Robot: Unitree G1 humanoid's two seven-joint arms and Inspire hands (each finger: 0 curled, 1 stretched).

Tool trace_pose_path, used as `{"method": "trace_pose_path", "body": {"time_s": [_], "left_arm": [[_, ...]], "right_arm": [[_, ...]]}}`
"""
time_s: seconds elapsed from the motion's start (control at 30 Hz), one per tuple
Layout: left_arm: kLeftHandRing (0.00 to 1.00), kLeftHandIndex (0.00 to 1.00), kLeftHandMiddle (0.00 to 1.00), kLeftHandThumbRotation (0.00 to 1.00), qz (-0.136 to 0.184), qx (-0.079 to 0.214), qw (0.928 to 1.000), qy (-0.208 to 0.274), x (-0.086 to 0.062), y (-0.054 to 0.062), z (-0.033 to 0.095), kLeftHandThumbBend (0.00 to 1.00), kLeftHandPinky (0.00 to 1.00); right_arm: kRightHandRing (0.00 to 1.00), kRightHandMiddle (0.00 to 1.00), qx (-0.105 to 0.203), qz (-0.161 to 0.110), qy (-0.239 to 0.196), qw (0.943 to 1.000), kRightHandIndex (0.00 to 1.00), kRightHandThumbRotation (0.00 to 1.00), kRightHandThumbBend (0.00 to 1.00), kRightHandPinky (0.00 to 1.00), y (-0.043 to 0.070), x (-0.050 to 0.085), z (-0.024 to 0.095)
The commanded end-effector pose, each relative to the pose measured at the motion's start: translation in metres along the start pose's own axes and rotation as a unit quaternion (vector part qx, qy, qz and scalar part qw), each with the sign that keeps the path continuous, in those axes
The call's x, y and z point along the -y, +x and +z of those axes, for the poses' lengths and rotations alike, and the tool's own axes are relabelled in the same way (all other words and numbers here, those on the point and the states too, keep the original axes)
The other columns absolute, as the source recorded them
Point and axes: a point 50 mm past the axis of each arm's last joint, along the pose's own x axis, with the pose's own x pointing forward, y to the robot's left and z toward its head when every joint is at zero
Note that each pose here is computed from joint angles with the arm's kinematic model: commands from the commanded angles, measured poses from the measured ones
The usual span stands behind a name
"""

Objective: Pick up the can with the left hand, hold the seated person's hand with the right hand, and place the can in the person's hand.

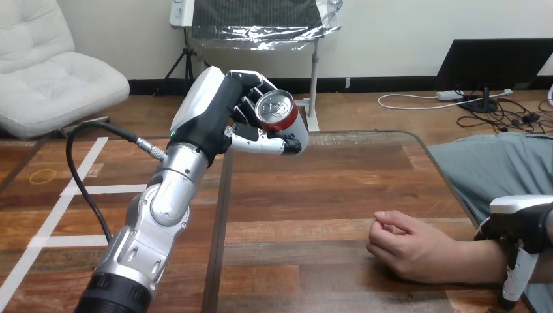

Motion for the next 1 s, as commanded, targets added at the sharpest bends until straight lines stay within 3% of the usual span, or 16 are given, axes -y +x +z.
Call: {"method": "trace_pose_path", "body": {"time_s": [0.0, 0.03, 0.2, 0.5, 0.7, 0.97], "left_arm": [[0.39, 0.49, 0.46, 0.0, 0.04, 0.05, 0.9979, 0.007, -0.022, 0.009, 0.023, 0.64, 0.33], [0.39, 0.49, 0.46, 0.0, 0.041, 0.05, 0.9979, 0.008, -0.022, 0.01, 0.023, 0.64, 0.33], [0.39, 0.49, 0.46, 0.0, 0.041, 0.05, 0.9978, 0.011, -0.022, 0.01, 0.023, 0.64, 0.33], [0.39, 0.49, 0.46, 0.0, 0.041, 0.049, 0.9979, 0.01, -0.023, 0.009, 0.022, 0.64, 0.33], [0.39, 0.49, 0.46, 0.0, 0.04, 0.05, 0.9979, 0.004, -0.023, 0.009, 0.022, 0.63, 0.33], [0.39, 0.49, 0.46, 0.0, 0.038, 0.047, 0.9982, 0.002, -0.023, 0.009, 0.02, 0.63, 0.34]], "right_arm": [[0.78, 0.83, 0.011, -0.021, 0.0, 0.9997, 0.84, 0.07, 0.71, 0.74, 0.0, 0.016, 0.009], [0.73, 0.79, 0.013, -0.019, -0.001, 0.9997, 0.83, 0.05, 0.69, 0.68, 0.0, 0.016, 0.01], [0.65, 0.73, 0.023, -0.016, -0.007, 0.9996, 0.81, 0.02, 0.68, 0.58, 0.001, 0.014, 0.011], [0.56, 0.64, 0.032, -0.014, -0.012, 0.9993, 0.74, 0.0, 0.67, 0.5, 0.005, 0.01, 0.013], [0.44, 0.54, 0.032, -0.012, -0.01, 0.9994, 0.68, 0.0, 0.66, 0.37, 0.007, 0.008, 0.014], [0.42, 0.51, 0.03, -0.009, -0.006, 0.9995, 0.61, 0.0, 0.66, 0.33, 0.008, 0.005, 0.015]]}}
